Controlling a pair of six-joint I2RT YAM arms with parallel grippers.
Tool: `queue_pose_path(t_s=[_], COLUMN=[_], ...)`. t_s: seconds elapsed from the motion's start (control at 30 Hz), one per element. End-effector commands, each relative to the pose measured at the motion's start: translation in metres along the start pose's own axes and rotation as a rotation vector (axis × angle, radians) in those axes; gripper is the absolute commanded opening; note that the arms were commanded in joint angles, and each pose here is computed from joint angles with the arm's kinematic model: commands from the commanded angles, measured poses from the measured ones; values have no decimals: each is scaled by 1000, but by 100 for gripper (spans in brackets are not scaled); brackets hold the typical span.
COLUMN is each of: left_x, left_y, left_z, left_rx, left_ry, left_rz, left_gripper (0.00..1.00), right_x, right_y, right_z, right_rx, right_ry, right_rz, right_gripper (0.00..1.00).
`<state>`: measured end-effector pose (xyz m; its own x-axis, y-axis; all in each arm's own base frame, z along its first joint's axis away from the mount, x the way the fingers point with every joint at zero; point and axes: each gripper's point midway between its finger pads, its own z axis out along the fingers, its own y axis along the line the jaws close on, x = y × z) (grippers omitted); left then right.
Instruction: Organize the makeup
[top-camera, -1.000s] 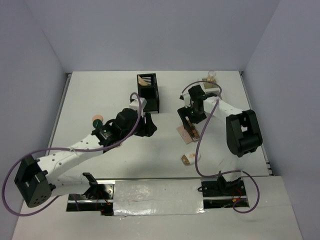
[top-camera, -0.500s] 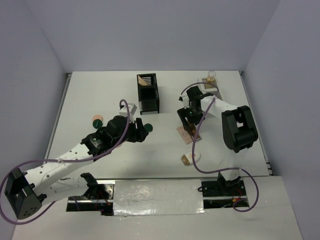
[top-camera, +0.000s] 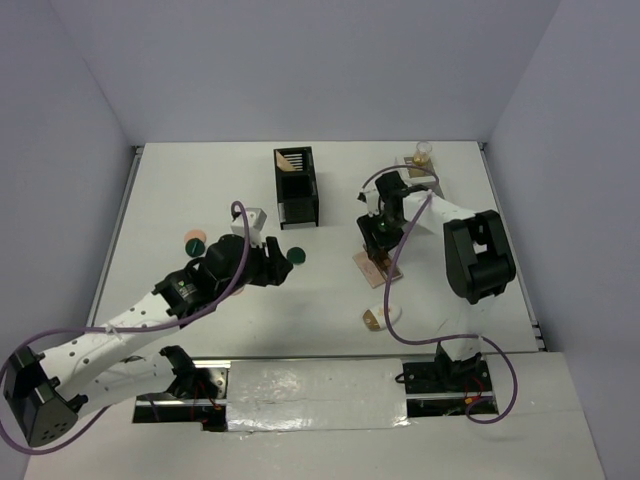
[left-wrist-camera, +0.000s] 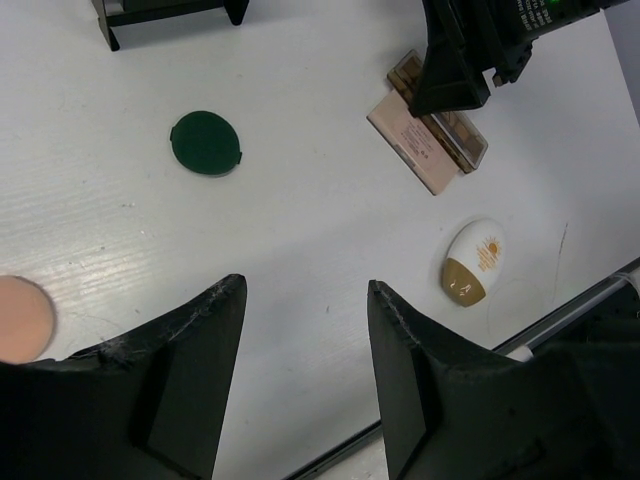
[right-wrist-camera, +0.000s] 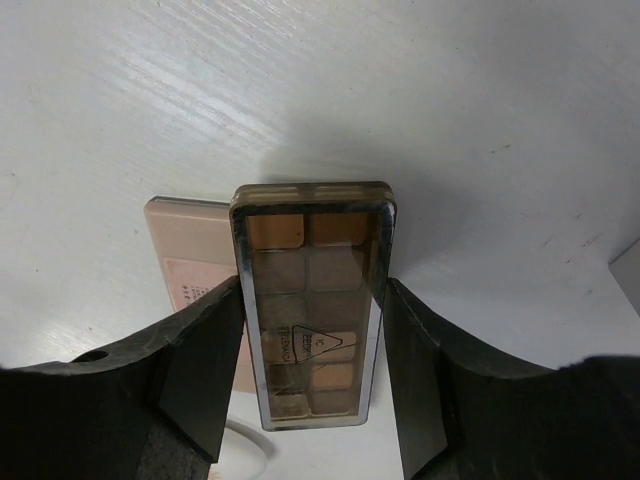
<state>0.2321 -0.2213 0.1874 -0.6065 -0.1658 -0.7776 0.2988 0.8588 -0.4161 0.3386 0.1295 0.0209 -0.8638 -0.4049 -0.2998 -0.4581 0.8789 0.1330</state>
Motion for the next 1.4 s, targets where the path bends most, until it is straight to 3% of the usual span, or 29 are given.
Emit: queue_pose_path(t_s=[0.0, 0.53, 0.7, 1.0, 1.27, 1.37], left_x=[-9, -9, -11, -8, -8, -9], left_y=[-3, -9, -11, -12, -13, -13], left_z=[-5, -1, 0, 4, 5, 5], left_rx=[7, 37, 42, 52, 52, 49], left_ry=[-40, -45, -45, -38, -30, -28], left_rz=[-30, -42, -33, -34, -27, -23], left_gripper=[64, 64, 64, 64, 64, 64], right_x=[-25, -85, -109, -139, -152, -152], right_y=[-5, 35, 10, -43, -93, -110], right_z=[-16, -161, -204, -251, -268, -257], right_rx=[-10, -158, -76, 61, 139, 139], right_ry=[-100, -561, -755, -938, -1097, -1081], right_rz=[-18, -288, -277, -253, -166, -104], right_gripper=[29, 17, 14, 13, 11, 11])
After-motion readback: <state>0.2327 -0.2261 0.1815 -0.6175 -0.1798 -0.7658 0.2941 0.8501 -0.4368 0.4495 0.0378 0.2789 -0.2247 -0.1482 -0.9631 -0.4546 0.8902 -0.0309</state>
